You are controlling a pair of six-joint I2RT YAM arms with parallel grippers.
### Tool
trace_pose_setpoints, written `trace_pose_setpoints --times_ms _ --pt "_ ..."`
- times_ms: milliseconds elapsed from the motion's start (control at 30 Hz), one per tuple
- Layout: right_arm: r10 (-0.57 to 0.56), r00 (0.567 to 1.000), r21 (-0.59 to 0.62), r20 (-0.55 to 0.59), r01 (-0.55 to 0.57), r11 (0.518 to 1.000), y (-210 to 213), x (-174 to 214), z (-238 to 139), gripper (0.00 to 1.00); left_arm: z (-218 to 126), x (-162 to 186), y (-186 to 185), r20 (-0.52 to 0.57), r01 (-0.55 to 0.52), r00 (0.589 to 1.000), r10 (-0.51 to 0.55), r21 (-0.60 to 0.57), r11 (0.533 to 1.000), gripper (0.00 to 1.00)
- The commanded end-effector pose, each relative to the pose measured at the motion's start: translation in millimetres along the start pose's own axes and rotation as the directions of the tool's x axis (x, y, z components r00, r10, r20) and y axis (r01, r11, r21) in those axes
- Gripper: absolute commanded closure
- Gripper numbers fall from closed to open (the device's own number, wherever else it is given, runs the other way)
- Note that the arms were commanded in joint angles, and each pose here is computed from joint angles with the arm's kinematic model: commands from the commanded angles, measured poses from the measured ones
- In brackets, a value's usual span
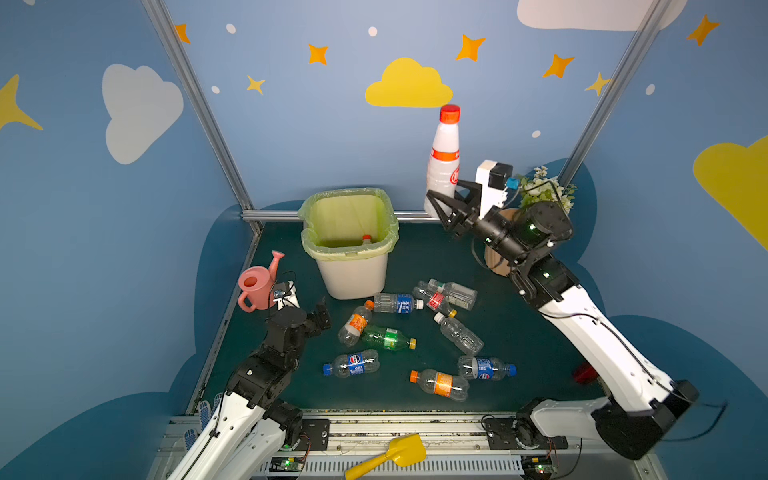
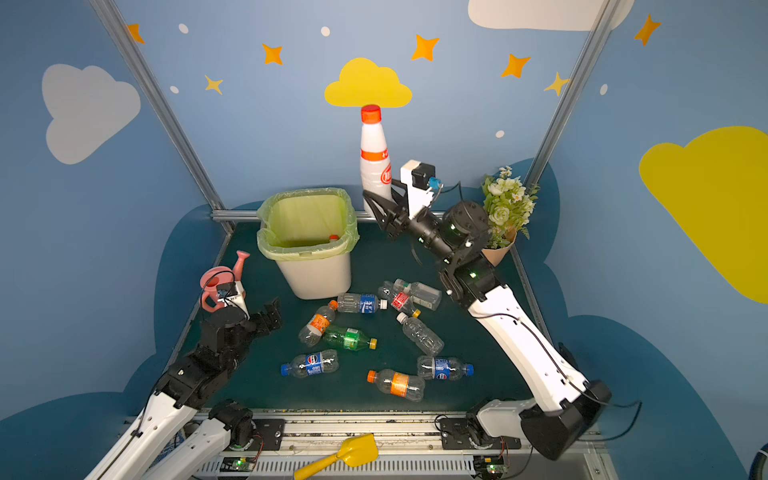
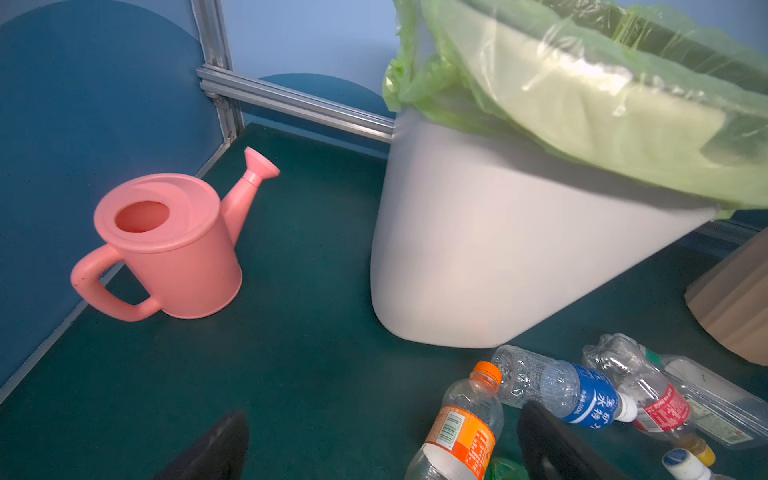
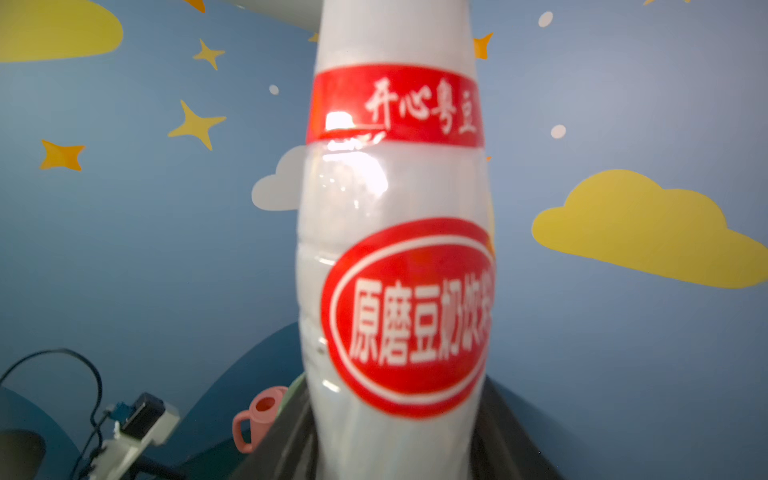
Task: Throw the plastic bottles in the bin
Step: 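Carry the soy-milk bottle over the bin and open the right gripper, then reach the left gripper across to the bottle pile while the right arm withdraws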
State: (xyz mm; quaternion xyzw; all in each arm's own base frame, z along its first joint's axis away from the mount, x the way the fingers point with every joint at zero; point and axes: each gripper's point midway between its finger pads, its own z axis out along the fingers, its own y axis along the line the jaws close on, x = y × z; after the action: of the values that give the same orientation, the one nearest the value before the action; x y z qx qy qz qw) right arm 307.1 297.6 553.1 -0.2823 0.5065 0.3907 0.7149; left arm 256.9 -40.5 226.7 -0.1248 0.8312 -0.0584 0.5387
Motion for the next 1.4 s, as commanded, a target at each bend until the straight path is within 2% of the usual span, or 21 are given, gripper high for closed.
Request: trace_pose_setpoints --times_ms 0,133,233,267,300,400,533,667,767,867,1033,1233,1367 --pt "0.145 0.989 -0.090 0.013 -0.143 0.986 5 33 42 0.50 2 -1 -3 0.018 -0.010 1.000 0.010 0.006 1.000 0.00" --pt "0.263 0.960 -0.154 -0.092 -0.274 0.949 11 105 93 0.45 4 2 -3 0.009 -0.014 1.000 0.014 0.001 1.000 0.00" --pt "0.302 0.939 -0.147 -0.164 -0.326 0.934 6 152 113 0.32 2 1 -1 0.010 -0.015 1.000 0.015 -0.006 1.000 0.00" --pt "0.297 0.940 -0.140 -0.170 -0.322 0.937 3 157 113 0.24 0 1 0 0.011 -0.017 1.000 0.017 -0.010 1.000 0.00" --pt "0.285 0.944 -0.134 -0.169 -0.308 0.942 1 156 112 0.22 -2 0 2 0.015 -0.017 1.000 0.017 -0.015 1.000 0.00" --pt "0.207 0.968 -0.096 -0.143 -0.222 0.970 -6 121 97 0.13 -9 -3 7 0.035 -0.015 0.999 0.015 -0.021 1.000 0.00" --pt "0.046 0.997 -0.027 -0.065 -0.048 0.999 -5 52 59 0.08 -13 -4 11 0.046 -0.012 0.999 0.013 -0.030 0.999 0.00" --pt "-0.039 0.997 0.085 -0.074 0.045 0.995 -13 32 19 0.06 -11 -4 9 0.050 -0.016 0.999 0.017 -0.026 1.000 0.00" --pt "-0.020 0.986 0.180 -0.168 0.051 0.982 -32 59 -8 0.06 -8 -2 4 0.042 -0.023 0.999 0.024 -0.010 1.000 0.00" --pt "0.052 0.968 0.277 -0.246 0.019 0.961 -54 96 -42 0.06 -7 0 -9 0.032 -0.059 0.998 0.058 0.037 0.998 0.00" --pt "0.191 0.928 0.452 -0.319 -0.028 0.892 -85 160 -109 0.05 -11 1 -32 0.057 -0.186 0.982 0.182 0.076 0.980 0.00" --pt "0.368 0.848 0.639 -0.381 -0.045 0.768 -106 230 -191 0.04 -14 12 -79 0.056 -0.391 0.920 0.387 0.162 0.906 0.00" --pt "0.455 0.813 0.708 -0.362 -0.078 0.702 -110 257 -231 0.03 -4 32 -105 -0.001 -0.464 0.879 0.477 0.230 0.855 0.00"
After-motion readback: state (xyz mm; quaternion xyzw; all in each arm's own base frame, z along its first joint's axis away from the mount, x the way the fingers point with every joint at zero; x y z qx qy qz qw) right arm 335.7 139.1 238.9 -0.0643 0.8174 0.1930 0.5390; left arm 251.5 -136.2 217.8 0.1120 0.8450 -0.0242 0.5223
